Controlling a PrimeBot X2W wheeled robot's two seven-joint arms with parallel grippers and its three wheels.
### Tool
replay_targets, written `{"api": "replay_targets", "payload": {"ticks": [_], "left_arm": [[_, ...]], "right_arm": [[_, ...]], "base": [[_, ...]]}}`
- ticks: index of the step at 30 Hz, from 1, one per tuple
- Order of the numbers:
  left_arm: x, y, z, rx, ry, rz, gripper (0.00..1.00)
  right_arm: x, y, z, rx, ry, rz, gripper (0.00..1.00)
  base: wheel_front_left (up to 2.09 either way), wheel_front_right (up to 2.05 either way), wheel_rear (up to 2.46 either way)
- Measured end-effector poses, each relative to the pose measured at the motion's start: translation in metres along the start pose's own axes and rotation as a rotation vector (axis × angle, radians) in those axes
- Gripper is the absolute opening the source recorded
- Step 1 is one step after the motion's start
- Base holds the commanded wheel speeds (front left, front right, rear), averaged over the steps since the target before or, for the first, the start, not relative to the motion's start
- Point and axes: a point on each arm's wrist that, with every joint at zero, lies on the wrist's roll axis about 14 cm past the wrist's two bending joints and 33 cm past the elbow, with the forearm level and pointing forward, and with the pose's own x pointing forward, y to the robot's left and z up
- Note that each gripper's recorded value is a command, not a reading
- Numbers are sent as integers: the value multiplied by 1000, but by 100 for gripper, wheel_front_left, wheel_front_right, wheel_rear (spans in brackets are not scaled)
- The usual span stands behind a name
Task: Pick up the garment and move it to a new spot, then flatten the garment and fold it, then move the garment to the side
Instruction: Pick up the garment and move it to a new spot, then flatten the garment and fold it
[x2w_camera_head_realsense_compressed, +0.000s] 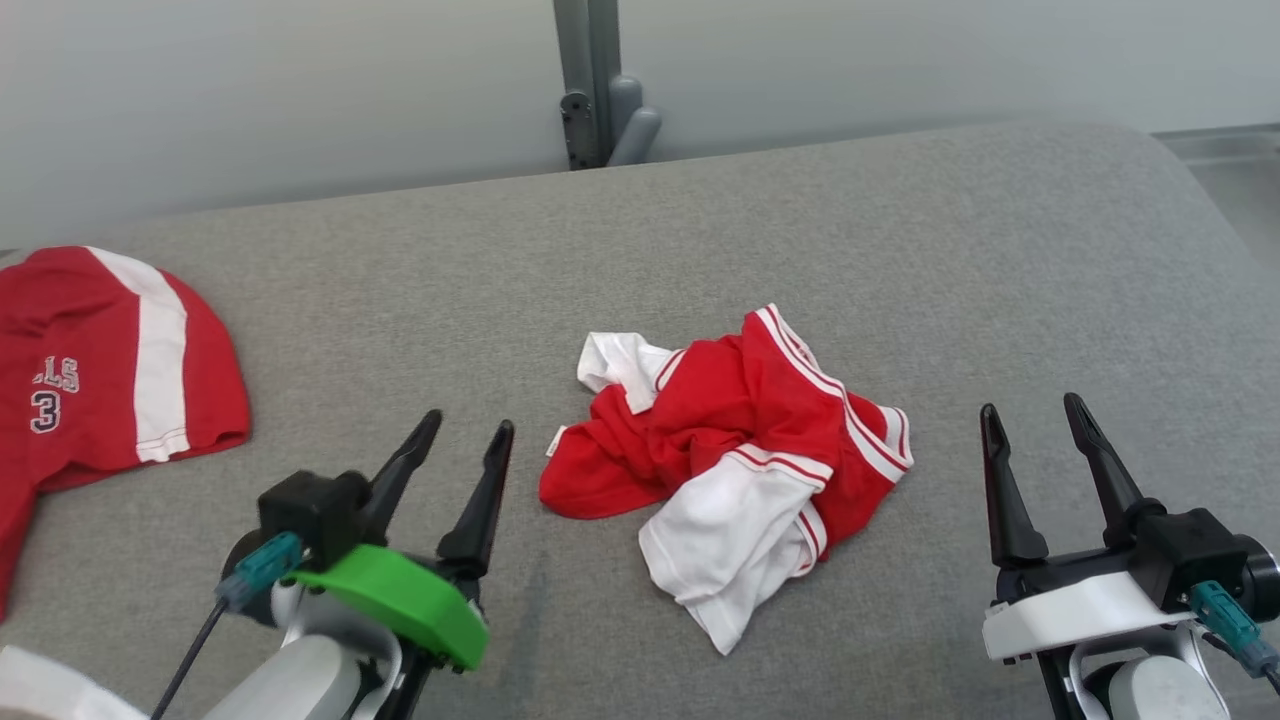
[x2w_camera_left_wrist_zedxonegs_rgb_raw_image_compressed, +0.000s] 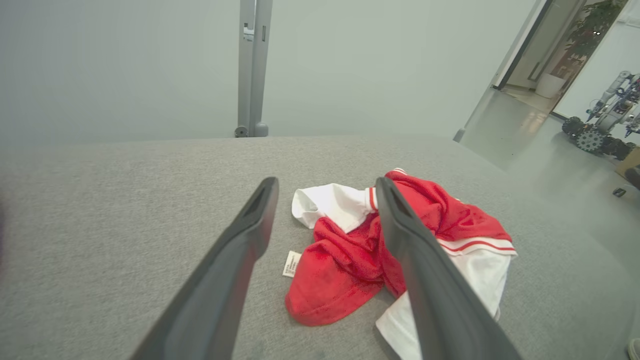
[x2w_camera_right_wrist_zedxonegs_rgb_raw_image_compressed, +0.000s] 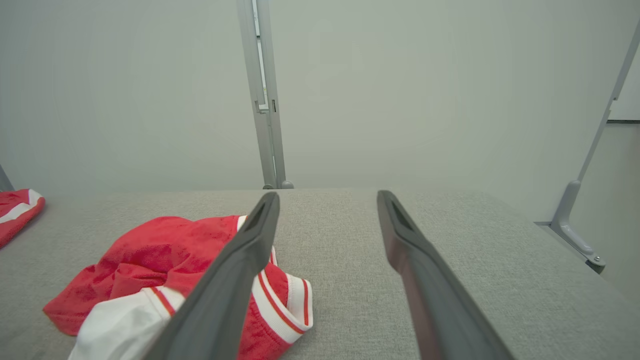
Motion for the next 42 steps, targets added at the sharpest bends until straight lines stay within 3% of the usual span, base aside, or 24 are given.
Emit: {"api": "replay_targets", "payload": {"ticks": [9, 15, 23, 37, 42], "left_arm": [[-92, 86, -3, 124, -29, 319, 100], [-147, 112, -17, 79, -54, 475, 100], [-174, 113, -25, 48, -92, 507, 100], [-160, 111, -30, 64, -80, 480, 100], [-113, 68, -24, 62, -98, 305, 100]], "right_arm": [[4, 30, 7, -70, -21, 119, 100], [0, 29, 2, -82, -4, 119, 100], [-15, 17, -12, -97, 50, 84, 100], [-16, 14, -18, -93, 68, 67, 100], [-15, 10, -17, -89, 64, 52, 100]], "base": [[0, 0, 0], [0, 0, 0], [0, 0, 0], [0, 0, 0], [0, 0, 0]]}}
